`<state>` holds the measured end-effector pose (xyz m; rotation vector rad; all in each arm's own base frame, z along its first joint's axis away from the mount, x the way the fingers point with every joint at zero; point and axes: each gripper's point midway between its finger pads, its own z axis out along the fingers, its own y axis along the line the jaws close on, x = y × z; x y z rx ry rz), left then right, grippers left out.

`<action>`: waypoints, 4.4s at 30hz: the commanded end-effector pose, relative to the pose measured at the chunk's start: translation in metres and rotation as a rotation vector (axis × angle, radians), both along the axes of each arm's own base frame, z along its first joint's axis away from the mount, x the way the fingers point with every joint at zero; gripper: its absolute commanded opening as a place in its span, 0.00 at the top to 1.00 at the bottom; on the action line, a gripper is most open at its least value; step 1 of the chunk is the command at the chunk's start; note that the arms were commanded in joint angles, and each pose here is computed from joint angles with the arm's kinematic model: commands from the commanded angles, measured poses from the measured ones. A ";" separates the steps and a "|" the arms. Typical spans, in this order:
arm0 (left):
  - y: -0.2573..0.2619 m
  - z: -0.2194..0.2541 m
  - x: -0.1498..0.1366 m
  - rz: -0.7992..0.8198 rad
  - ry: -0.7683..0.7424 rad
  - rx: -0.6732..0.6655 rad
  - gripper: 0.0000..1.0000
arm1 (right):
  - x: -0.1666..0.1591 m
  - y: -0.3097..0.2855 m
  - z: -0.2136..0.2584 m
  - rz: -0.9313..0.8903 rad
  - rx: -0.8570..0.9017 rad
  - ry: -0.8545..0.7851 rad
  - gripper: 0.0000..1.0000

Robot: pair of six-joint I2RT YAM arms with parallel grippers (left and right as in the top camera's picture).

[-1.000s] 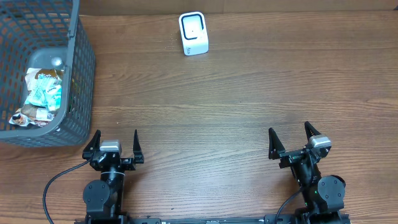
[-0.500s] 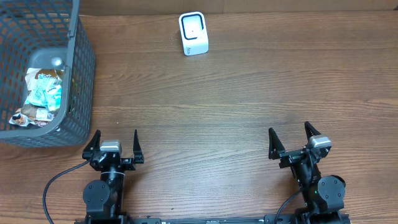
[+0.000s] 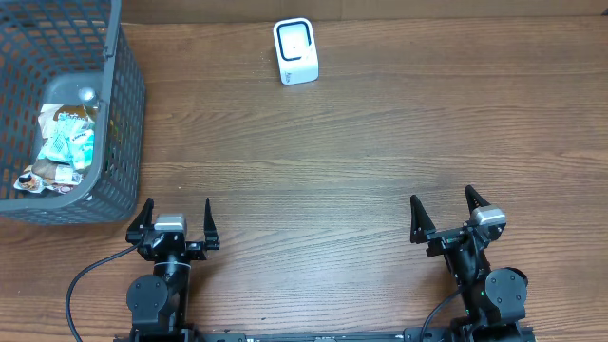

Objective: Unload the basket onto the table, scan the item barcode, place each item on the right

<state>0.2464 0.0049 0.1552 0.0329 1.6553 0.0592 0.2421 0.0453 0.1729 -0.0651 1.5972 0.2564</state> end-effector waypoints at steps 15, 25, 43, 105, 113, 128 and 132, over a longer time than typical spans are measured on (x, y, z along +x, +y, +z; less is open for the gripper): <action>-0.018 0.090 -0.010 -0.107 -0.372 -0.032 0.00 | 0.000 -0.002 -0.003 -0.009 -0.001 -0.001 0.00; -0.008 0.225 -0.104 -0.165 -1.029 -0.255 0.00 | 0.000 -0.002 -0.003 -0.009 -0.002 -0.001 0.00; -0.007 0.343 -0.222 -0.249 -1.383 -0.298 0.00 | 0.000 -0.002 -0.003 -0.009 -0.001 -0.001 0.00; 0.007 0.468 -0.133 0.018 -0.943 -0.087 0.00 | 0.000 -0.002 -0.003 -0.009 -0.001 -0.001 0.00; 0.007 0.495 -0.063 0.036 -0.556 -0.079 0.00 | 0.000 -0.002 -0.003 -0.009 -0.001 -0.001 0.00; 0.027 0.409 0.104 0.126 0.070 0.054 0.00 | 0.000 -0.002 -0.003 -0.009 -0.001 -0.001 0.00; 0.042 0.364 0.140 0.158 0.216 0.050 0.00 | 0.000 -0.002 -0.003 -0.009 -0.001 -0.001 0.00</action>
